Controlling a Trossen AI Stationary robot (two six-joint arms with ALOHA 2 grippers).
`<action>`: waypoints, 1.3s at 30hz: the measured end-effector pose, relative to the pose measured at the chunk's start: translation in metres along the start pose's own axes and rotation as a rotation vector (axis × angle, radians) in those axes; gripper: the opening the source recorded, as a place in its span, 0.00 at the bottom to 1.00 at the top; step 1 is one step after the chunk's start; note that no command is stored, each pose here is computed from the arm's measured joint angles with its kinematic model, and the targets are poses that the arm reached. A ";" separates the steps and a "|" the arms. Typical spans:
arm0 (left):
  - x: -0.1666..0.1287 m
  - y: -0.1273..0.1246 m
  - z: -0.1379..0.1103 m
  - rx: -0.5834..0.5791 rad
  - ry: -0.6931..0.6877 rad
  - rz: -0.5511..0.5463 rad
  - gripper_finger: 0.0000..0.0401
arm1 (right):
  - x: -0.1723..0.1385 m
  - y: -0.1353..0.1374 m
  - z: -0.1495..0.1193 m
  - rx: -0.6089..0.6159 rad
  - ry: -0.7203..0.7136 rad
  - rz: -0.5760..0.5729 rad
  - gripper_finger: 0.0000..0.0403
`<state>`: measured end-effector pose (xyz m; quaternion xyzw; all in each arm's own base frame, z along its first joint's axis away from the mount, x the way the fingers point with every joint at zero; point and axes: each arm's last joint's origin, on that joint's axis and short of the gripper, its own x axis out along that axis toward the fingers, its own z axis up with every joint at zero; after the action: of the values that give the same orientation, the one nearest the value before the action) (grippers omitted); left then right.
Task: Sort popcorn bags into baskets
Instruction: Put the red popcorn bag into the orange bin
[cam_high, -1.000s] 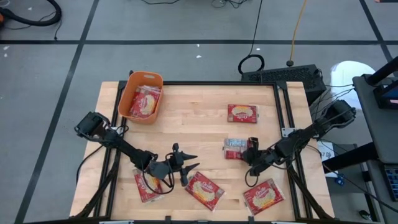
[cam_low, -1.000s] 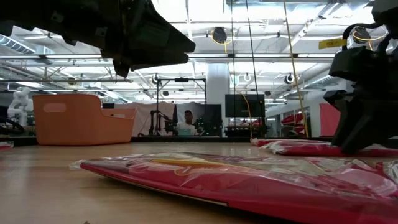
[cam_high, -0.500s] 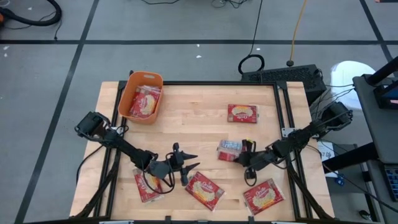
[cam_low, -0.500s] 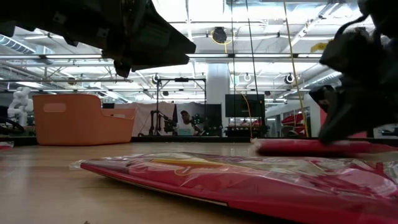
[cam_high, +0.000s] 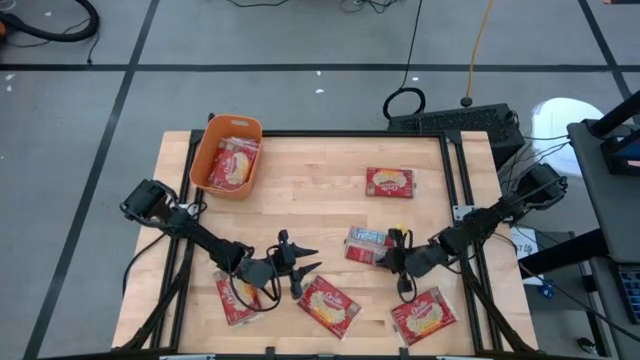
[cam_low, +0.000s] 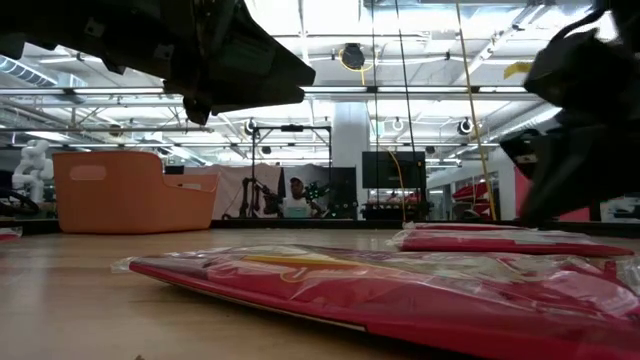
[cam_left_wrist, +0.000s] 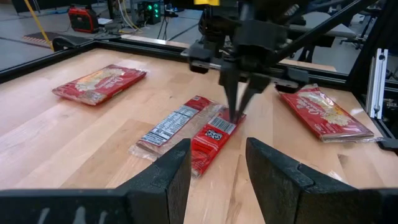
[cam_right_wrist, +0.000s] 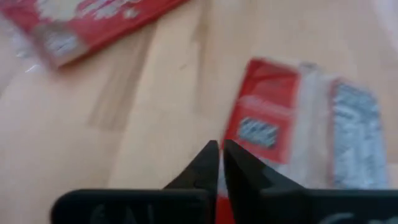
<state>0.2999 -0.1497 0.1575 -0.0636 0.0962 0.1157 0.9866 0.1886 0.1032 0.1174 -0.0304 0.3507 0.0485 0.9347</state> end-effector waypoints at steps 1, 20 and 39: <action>0.000 0.000 0.000 0.000 0.000 -0.001 0.39 | -0.001 0.004 0.001 0.002 0.021 0.005 0.07; 0.001 0.001 0.000 -0.001 0.000 0.001 0.39 | -0.009 0.033 -0.011 -0.104 0.310 -0.164 0.39; 0.007 0.009 0.002 -0.014 0.001 0.019 0.39 | -0.017 0.038 -0.001 -0.107 0.191 -0.142 0.31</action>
<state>0.3051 -0.1394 0.1574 -0.0695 0.0967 0.1257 0.9849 0.1706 0.1400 0.1267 -0.1093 0.4321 -0.0025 0.8952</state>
